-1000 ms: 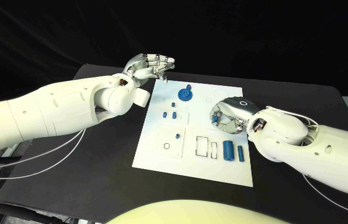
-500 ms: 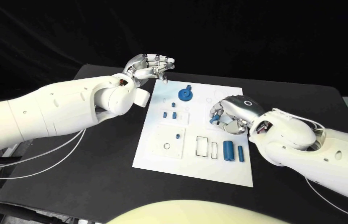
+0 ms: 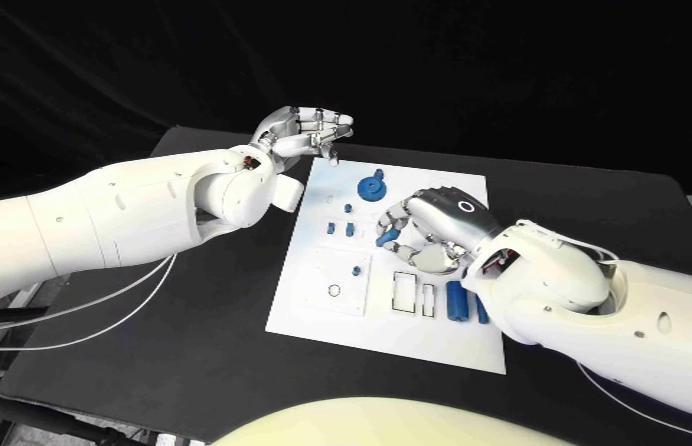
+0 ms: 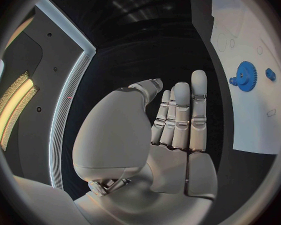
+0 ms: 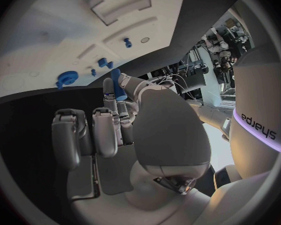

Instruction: Assemble the parts on the task board

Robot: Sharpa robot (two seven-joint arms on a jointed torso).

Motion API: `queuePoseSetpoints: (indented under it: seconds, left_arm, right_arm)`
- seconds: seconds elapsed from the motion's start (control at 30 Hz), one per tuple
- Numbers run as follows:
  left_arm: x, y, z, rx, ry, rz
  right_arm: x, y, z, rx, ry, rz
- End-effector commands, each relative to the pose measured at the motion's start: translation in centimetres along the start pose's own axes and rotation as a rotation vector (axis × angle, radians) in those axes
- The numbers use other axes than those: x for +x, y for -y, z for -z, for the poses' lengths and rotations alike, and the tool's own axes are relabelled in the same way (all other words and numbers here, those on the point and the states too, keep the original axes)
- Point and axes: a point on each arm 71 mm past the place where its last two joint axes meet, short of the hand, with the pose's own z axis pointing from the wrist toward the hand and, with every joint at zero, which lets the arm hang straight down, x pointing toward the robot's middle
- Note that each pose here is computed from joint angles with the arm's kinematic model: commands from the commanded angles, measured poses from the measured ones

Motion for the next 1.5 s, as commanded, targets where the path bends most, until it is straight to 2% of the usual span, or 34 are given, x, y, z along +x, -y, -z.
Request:
queuePoseSetpoints:
  seconds: [0.03,0.33,0.5,0.7,1.1,1.5]
  left_arm:
    - [0.33,0.05,-0.14,0.005,-0.012,0.012]
    - [0.73,0.01,-0.31,0.004,-0.020,0.018]
    - [0.95,0.00,-0.38,0.004,-0.025,0.020]
    - [1.14,-0.01,-0.43,0.003,-0.030,0.023]
    - [1.12,-0.03,-0.41,0.000,-0.032,0.024]
    - [1.08,-0.03,-0.39,-0.001,-0.032,0.023]
  right_arm:
    - [0.8,-2.0,-0.6,-0.062,-0.003,-0.034]
    - [3.8,-4.7,-2.2,-0.126,-0.062,-0.075]
    - [5.7,-5.1,-2.6,-0.132,-0.102,-0.085]
    - [7.0,-5.1,-2.9,-0.129,-0.145,-0.069]
    - [7.7,-4.3,-2.9,-0.106,-0.185,-0.007]
    - [8.0,-4.7,-3.0,-0.120,-0.199,0.043]
